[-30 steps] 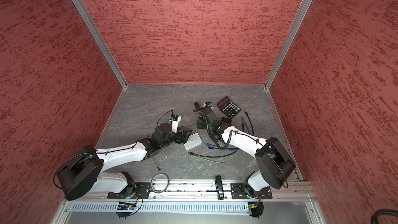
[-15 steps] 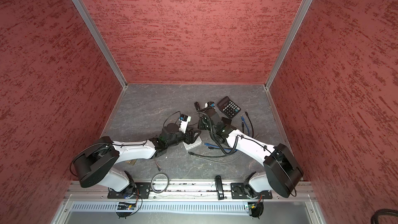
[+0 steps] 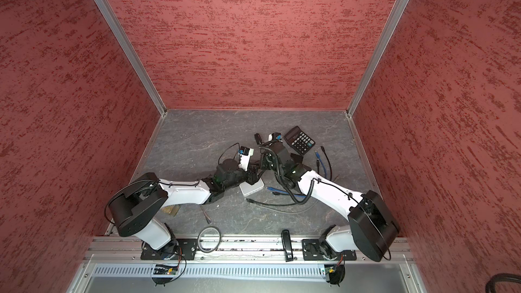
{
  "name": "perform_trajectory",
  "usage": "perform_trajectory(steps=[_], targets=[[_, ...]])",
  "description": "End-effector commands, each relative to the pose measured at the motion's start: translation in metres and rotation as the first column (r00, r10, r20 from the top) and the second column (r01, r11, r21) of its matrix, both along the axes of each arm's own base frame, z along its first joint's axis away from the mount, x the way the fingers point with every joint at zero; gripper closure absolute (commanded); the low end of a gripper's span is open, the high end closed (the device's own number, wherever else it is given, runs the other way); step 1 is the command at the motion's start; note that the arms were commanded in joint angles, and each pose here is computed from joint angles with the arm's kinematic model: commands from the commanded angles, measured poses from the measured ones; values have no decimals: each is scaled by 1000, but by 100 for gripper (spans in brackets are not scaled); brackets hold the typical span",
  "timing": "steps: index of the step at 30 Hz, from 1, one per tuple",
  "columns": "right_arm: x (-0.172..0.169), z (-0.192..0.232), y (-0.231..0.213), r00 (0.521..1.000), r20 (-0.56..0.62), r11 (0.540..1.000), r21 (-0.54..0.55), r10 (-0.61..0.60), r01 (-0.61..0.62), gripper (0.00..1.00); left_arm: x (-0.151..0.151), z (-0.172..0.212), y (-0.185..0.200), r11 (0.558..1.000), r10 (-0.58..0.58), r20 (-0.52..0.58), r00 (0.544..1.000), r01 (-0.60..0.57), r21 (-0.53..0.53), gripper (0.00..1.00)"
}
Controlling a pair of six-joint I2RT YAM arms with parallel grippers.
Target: Insert the plug into the switch port
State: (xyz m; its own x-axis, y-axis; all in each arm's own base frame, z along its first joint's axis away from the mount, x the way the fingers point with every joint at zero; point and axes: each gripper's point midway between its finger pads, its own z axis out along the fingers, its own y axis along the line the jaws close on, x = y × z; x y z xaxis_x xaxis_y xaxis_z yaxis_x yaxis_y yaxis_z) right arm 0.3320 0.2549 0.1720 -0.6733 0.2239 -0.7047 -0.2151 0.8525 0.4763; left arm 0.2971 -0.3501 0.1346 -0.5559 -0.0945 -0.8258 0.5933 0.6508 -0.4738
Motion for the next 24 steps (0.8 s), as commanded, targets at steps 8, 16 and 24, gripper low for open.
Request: perform_trajectory(steps=[8, 16, 24], targets=[[-2, 6, 3, 1000, 11, 999, 44, 18, -18, 100, 12, 10, -6, 999, 30, 43, 999, -29, -26, 68], [-3, 11, 4, 1000, 19, 998, 53, 24, -25, 100, 15, 7, -7, 999, 47, 40, 998, -46, -27, 75], [-4, 9, 5, 999, 14, 998, 47, 30, -31, 100, 16, 10, -7, 998, 47, 58, 997, -45, -40, 87]])
